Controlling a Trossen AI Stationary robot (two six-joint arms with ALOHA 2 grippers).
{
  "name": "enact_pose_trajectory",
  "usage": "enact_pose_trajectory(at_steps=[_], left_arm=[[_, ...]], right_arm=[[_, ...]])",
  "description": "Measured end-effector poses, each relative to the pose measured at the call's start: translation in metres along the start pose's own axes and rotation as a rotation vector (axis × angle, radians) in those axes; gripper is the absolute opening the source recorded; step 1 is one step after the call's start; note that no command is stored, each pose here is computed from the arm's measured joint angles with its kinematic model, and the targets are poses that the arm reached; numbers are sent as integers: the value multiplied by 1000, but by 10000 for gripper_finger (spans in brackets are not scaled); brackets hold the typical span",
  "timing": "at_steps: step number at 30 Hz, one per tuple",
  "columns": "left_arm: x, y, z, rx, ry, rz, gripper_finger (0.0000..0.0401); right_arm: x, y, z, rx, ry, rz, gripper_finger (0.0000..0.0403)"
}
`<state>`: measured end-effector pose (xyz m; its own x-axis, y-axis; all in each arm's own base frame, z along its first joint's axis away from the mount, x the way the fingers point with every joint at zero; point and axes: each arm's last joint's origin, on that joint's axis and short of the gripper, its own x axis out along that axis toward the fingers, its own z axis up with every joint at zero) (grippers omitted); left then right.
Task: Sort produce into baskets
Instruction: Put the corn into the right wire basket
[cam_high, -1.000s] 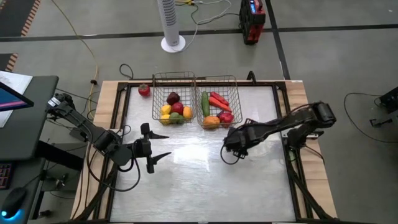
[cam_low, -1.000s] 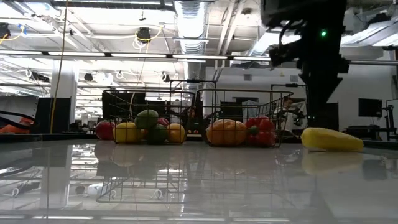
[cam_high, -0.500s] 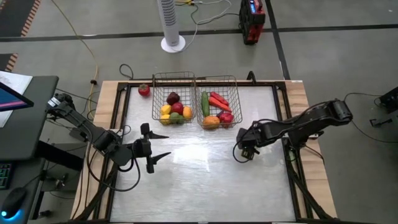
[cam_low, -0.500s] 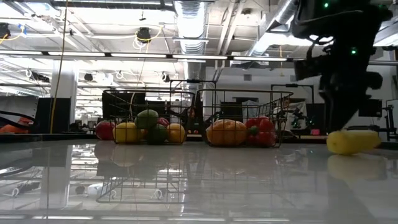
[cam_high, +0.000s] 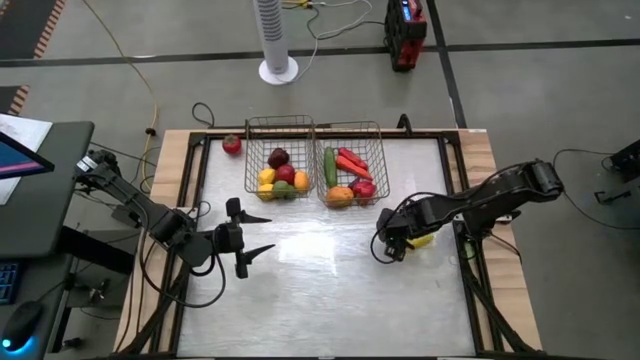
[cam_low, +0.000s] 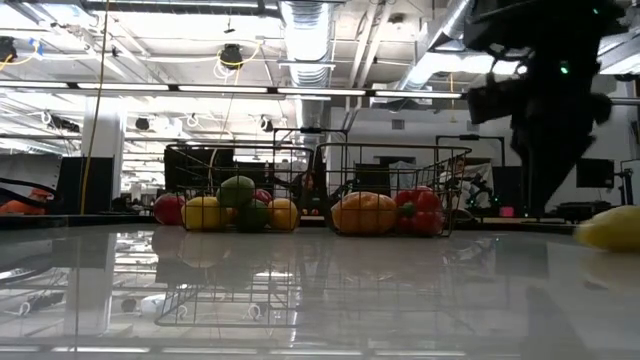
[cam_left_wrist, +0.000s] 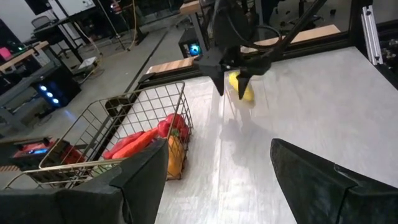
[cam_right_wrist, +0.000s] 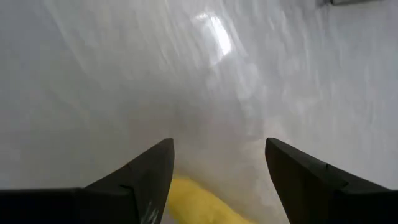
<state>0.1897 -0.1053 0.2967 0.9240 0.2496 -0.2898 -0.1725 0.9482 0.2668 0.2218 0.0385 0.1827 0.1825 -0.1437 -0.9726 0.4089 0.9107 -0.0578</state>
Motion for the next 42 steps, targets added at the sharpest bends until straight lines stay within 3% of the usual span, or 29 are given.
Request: enact_pose_trajectory(at_steps=[4, 11, 15, 20, 26, 29, 33, 38, 42], left_arm=[[0, 0, 0, 0, 0, 0, 270], [0, 0, 0, -7, 0, -1, 270], [0, 0, 0, -4, 2, -1, 270], [0, 0, -1, -4, 5, -4, 270], [-1, -4, -1, -69, 19, -138, 270], [-5, -5, -1, -77, 20, -156, 270], [-15, -1, 2, -85, -20, -88, 270], [-28, 9, 7, -113, -74, 26, 270], [-32, 9, 7, -124, -79, 22, 270]], right_arm=[[-11, 0, -5, 121, 84, -45, 282], [-11, 4, -20, 167, 194, -117, 282], [-13, 2, -29, 304, 274, -174, 282], [-18, 7, -42, 414, 261, -261, 282], [-10, 16, -48, 482, 207, -221, 282], [-3, 13, -54, 501, 213, -243, 282], [4, 10, -62, 509, 219, -266, 282], [15, 11, -64, 500, 197, -210, 281], [19, 11, -66, 477, 207, -189, 281]])
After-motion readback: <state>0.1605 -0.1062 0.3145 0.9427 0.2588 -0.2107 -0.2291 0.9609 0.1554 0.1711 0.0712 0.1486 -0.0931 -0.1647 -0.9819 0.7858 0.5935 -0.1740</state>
